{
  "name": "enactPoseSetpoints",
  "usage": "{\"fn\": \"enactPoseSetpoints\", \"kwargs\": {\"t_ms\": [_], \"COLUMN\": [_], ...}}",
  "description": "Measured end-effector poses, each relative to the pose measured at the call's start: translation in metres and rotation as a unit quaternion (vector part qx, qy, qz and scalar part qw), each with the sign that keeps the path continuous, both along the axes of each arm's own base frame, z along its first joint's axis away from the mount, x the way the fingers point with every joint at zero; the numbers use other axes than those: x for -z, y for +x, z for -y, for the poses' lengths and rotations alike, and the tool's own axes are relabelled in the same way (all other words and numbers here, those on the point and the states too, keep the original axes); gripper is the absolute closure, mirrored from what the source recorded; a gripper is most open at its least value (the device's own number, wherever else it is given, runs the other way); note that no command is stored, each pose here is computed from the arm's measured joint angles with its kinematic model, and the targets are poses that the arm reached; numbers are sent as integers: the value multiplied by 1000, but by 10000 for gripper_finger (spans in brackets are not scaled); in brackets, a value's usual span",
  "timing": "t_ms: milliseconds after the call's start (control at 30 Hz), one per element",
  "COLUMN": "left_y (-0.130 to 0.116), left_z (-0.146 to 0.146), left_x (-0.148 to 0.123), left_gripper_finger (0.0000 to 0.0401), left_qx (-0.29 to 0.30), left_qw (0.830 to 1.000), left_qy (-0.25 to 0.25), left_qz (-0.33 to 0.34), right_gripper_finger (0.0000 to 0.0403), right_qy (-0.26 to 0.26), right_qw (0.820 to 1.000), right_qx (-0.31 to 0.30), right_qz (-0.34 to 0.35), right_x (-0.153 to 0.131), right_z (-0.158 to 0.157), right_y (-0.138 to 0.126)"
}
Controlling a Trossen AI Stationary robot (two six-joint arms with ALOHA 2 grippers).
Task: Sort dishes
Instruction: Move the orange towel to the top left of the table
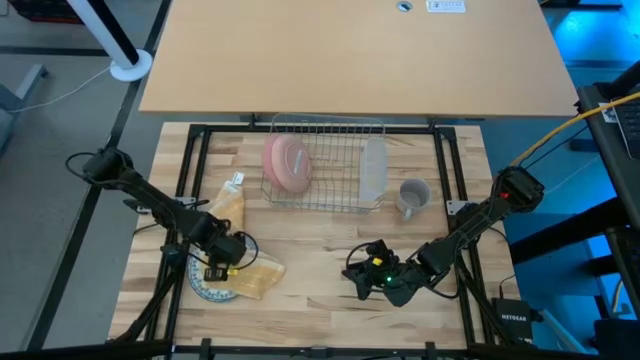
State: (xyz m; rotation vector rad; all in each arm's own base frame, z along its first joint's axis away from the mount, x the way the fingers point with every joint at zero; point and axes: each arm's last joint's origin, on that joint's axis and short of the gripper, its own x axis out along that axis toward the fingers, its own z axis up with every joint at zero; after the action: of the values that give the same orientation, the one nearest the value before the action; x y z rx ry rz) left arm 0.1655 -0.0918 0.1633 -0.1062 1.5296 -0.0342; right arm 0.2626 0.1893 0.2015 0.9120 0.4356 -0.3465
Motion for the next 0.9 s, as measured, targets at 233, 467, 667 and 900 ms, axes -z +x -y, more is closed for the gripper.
{"fn": "enactPoseSetpoints", "kwargs": {"t_ms": [233,467,667,900], "left_y": [-7,-9,-10,-7], "left_z": [-8,-17,-33,-54], "left_x": [-31,-58,-65,-47], "left_gripper_finger": [396,399,400,400], "left_qx": [0,-34,-115,-152], "left_qw": [993,970,934,910], "left_qy": [102,233,338,385], "left_qz": [-62,-52,-16,-2], "right_gripper_finger": [249,249,249,249], "right_qy": [0,0,0,0], "right_qw": [1000,1000,1000,1000], "right_qx": [0,0,0,0], "right_qz": [0,0,0,0], "right_x": [0,0,0,0], "right_z": [0,0,0,0], "right_y": [0,0,0,0]}}
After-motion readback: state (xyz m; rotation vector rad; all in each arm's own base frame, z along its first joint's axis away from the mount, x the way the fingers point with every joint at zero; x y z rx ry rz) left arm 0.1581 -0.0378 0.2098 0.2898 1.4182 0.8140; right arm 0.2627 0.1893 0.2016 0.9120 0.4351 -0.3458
